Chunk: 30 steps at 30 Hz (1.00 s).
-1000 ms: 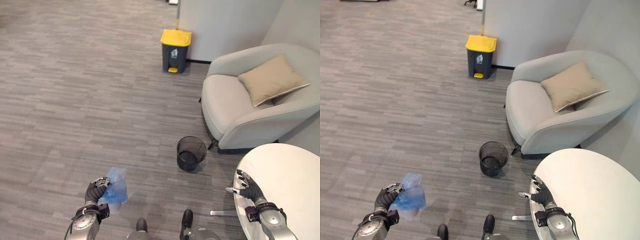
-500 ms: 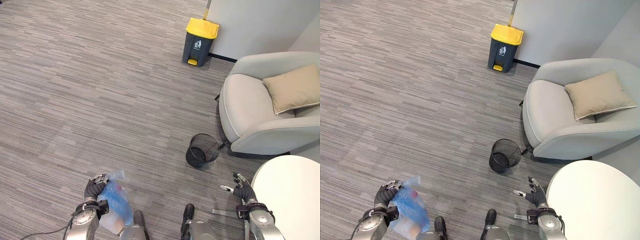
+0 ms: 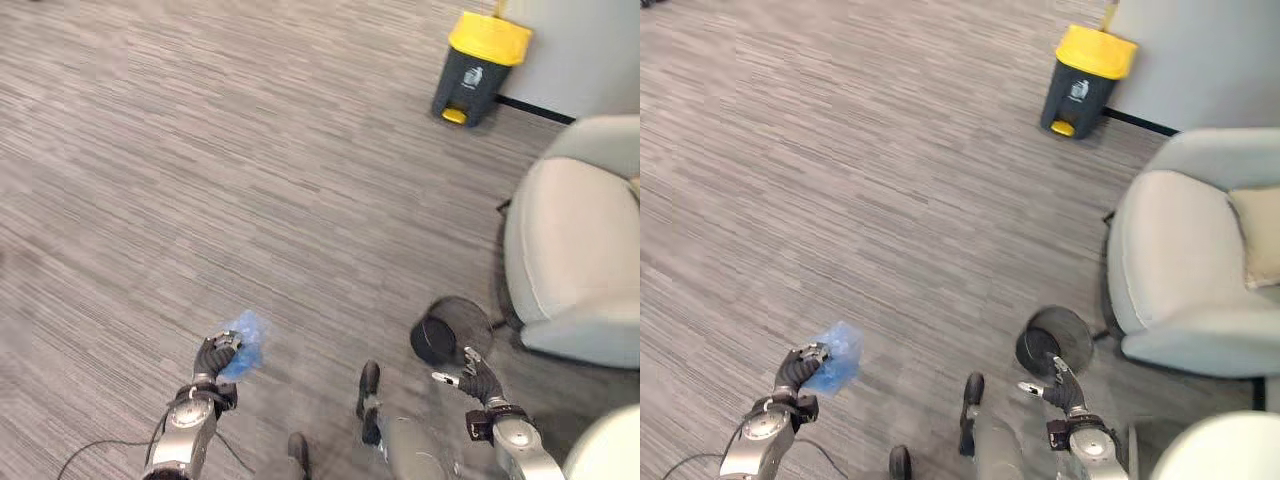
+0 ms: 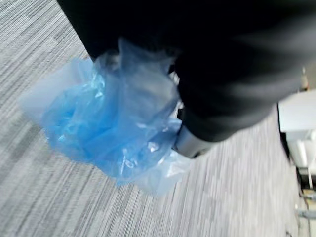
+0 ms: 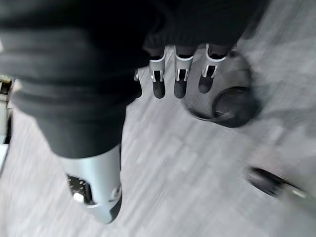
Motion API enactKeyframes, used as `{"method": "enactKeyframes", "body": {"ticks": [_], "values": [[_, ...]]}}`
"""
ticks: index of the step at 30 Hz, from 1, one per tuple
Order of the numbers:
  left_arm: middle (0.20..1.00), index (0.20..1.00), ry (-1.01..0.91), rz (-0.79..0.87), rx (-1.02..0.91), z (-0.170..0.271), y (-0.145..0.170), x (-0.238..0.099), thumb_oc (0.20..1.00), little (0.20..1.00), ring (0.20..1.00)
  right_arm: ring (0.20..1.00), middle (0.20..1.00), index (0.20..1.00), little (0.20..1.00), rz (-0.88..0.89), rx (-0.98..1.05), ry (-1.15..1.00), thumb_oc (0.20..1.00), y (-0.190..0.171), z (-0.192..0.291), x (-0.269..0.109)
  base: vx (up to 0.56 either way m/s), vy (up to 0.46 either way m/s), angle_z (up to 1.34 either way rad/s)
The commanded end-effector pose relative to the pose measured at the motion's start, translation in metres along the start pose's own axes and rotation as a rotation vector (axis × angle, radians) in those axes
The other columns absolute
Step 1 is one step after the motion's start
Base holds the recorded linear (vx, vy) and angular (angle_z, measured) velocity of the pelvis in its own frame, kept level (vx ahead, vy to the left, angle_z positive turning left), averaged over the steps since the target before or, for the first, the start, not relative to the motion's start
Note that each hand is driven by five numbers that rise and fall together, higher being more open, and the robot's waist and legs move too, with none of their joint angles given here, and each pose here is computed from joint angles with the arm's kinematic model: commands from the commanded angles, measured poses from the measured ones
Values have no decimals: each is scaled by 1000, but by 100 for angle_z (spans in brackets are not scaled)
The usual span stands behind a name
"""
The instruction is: Gather garbage on tea table into small bin, then transfer packed bag to large trash can.
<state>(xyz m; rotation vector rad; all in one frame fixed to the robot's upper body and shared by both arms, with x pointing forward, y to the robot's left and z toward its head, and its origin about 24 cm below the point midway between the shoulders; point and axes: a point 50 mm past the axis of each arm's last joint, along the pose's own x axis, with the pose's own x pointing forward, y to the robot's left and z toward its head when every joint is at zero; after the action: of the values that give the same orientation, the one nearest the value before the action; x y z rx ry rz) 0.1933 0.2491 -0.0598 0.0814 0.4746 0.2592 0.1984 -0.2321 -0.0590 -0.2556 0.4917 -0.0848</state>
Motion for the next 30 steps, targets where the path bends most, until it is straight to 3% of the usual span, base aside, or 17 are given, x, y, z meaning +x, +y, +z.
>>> {"method": "enactKeyframes", "body": {"ticks": [1,10,17,30], "values": [[200,200,-137,3,55,28,11,5,200,200,200,1000,1000,1000,1000,-33,-14,-81,1000,-13,14,0,330,-168,7],[200,200,-165,-10,76,38,6,10,200,200,200,1000,1000,1000,1000,-62,-32,-111,1000,-20,24,6,314,-3,-44],[200,200,-164,-45,119,36,5,4,200,200,200,1000,1000,1000,1000,-45,-7,-82,1000,-10,16,5,508,224,-88],[200,200,-238,-31,137,59,10,12,200,200,200,1000,1000,1000,1000,-13,-2,-154,1000,-2,43,18,323,123,-26]]}}
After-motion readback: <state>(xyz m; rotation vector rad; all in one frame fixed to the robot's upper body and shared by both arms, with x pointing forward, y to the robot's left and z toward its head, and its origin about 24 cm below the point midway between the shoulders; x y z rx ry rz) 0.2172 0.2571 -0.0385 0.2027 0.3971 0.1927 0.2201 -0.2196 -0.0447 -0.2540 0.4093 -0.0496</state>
